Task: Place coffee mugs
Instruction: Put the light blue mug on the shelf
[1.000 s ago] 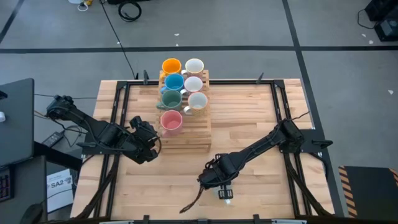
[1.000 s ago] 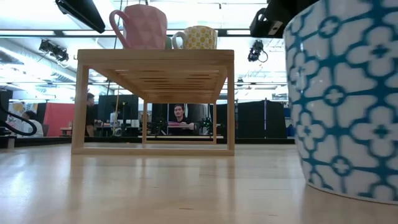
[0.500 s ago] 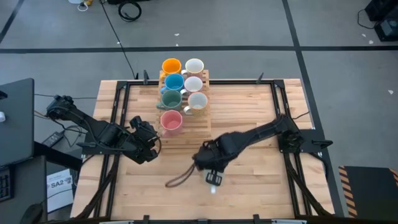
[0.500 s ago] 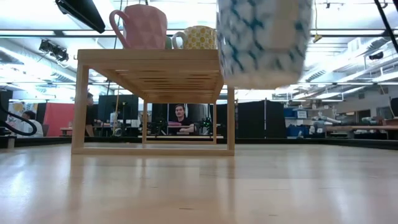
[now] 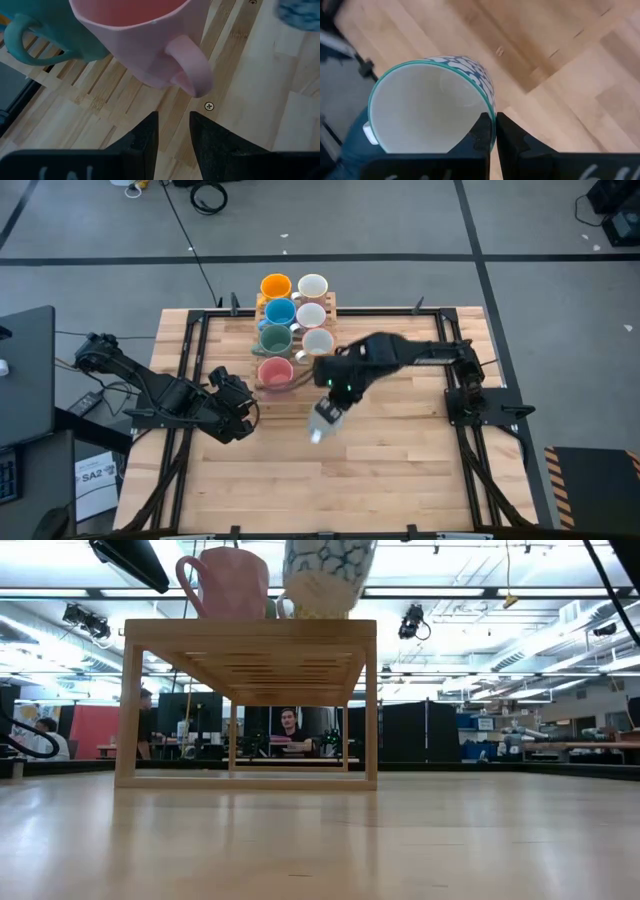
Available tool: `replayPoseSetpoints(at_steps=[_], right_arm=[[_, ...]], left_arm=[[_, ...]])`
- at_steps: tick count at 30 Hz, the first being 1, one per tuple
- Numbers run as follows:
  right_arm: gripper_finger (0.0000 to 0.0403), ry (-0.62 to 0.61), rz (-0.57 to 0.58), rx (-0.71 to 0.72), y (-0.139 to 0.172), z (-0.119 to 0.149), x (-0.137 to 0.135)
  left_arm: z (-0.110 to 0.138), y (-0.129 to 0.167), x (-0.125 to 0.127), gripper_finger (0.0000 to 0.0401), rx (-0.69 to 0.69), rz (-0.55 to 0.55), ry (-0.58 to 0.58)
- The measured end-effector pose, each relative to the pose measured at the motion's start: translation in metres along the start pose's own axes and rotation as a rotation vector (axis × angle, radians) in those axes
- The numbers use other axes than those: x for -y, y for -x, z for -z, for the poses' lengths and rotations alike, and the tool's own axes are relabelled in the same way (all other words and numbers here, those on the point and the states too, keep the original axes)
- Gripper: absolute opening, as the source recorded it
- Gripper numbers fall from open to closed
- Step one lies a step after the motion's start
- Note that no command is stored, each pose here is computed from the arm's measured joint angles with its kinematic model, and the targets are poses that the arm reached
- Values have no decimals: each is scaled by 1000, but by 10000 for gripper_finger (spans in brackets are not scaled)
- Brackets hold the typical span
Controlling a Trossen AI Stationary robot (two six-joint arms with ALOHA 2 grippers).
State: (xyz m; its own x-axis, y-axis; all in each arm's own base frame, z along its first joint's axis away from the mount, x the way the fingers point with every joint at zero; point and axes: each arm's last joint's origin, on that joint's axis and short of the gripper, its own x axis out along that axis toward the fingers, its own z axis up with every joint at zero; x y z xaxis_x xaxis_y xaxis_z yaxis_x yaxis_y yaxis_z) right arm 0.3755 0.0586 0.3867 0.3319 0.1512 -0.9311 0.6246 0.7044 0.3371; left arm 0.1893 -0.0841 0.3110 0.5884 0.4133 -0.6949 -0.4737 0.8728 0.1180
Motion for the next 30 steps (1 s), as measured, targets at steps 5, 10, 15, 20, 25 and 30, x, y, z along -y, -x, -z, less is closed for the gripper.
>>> replayPoseSetpoints(at_steps=[5, 10, 15, 20, 25, 30], right_arm=[[16, -75, -19, 50, 17, -17, 19], [16, -144, -13, 75, 23, -32, 35], [16, -196, -2, 87, 26, -43, 47], [16, -245, 5, 99, 28, -52, 57], [19, -264, 8, 104, 29, -57, 63], [19, -273, 12, 107, 29, -59, 65]], left_arm=[[0, 0, 0, 117, 0, 0, 0], [0, 0, 0, 117, 0, 0, 0], [0, 0, 0, 117, 0, 0, 0], [0, 0, 0, 117, 0, 0, 0], [0, 0, 0, 117, 0, 0, 0], [0, 0, 0, 117, 0, 0, 0]])
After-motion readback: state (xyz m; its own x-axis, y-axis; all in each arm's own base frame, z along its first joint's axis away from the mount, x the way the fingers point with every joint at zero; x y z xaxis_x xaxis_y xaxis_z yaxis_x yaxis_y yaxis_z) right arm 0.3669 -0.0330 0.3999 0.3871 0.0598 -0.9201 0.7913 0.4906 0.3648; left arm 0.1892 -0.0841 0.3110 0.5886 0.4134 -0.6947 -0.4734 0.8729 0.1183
